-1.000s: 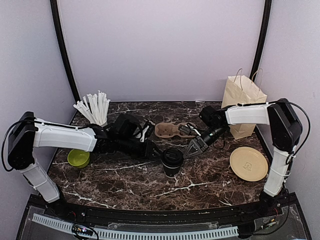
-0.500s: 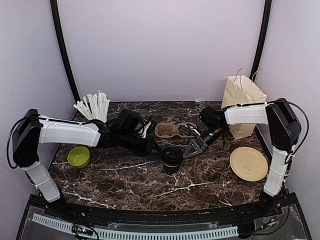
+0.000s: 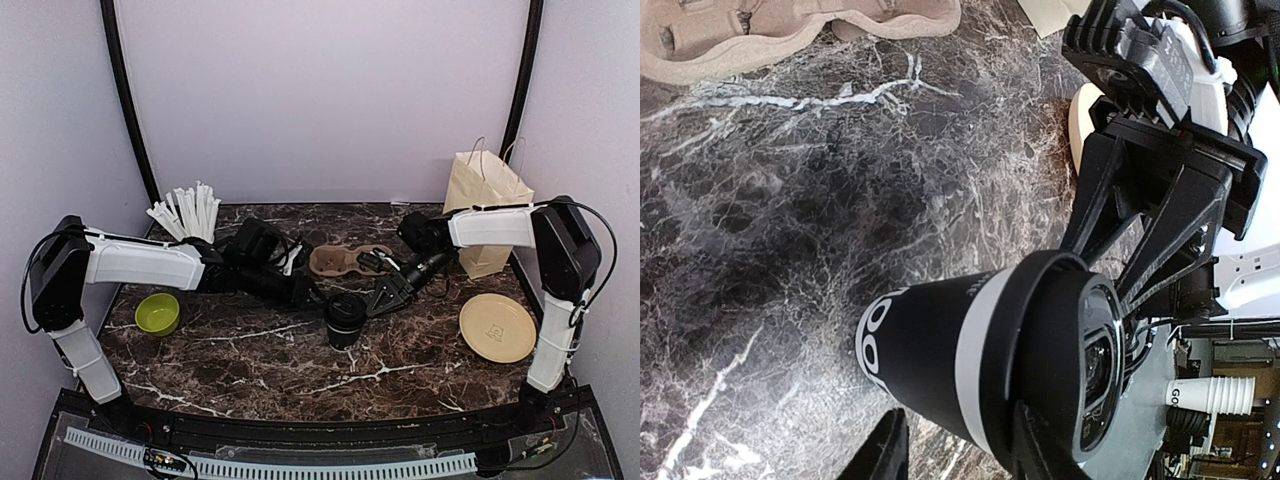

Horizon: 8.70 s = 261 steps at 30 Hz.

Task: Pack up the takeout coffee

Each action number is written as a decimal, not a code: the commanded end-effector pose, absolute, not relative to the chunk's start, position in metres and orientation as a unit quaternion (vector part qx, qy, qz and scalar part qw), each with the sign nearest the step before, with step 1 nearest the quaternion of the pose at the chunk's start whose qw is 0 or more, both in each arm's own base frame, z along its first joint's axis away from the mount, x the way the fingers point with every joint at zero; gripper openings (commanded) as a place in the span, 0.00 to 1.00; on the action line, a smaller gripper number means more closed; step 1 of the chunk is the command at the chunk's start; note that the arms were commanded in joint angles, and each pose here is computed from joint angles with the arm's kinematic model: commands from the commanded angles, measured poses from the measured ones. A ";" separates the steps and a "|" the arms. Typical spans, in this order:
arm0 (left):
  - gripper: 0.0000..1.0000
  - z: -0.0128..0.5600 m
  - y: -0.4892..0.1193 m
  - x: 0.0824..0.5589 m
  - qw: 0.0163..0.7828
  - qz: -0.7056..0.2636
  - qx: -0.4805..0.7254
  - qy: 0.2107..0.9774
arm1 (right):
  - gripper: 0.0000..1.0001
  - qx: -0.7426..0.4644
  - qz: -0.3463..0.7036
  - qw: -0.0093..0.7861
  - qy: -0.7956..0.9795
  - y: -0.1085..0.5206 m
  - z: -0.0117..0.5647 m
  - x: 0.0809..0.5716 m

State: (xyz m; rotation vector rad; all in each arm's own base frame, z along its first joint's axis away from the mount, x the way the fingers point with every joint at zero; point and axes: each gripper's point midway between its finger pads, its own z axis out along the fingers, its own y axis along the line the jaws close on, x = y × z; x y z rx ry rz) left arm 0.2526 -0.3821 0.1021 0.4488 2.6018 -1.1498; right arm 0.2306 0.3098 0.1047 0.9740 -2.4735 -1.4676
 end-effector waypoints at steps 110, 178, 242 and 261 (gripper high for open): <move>0.58 0.153 -0.379 0.244 0.165 -0.426 0.150 0.877 | 0.41 0.382 -0.443 -0.073 -0.808 0.270 0.126 0.236; 0.73 0.130 -0.427 0.192 0.148 -0.417 0.248 0.862 | 0.45 0.398 -0.488 -0.020 -0.776 0.329 0.121 0.266; 0.74 0.185 -0.404 0.257 0.257 -0.375 0.244 0.856 | 0.55 0.437 -0.415 -0.074 -0.795 0.277 0.132 0.221; 0.67 0.131 -0.430 0.253 0.197 -0.424 0.259 0.845 | 0.58 0.446 -0.440 -0.025 -0.779 0.298 0.119 0.210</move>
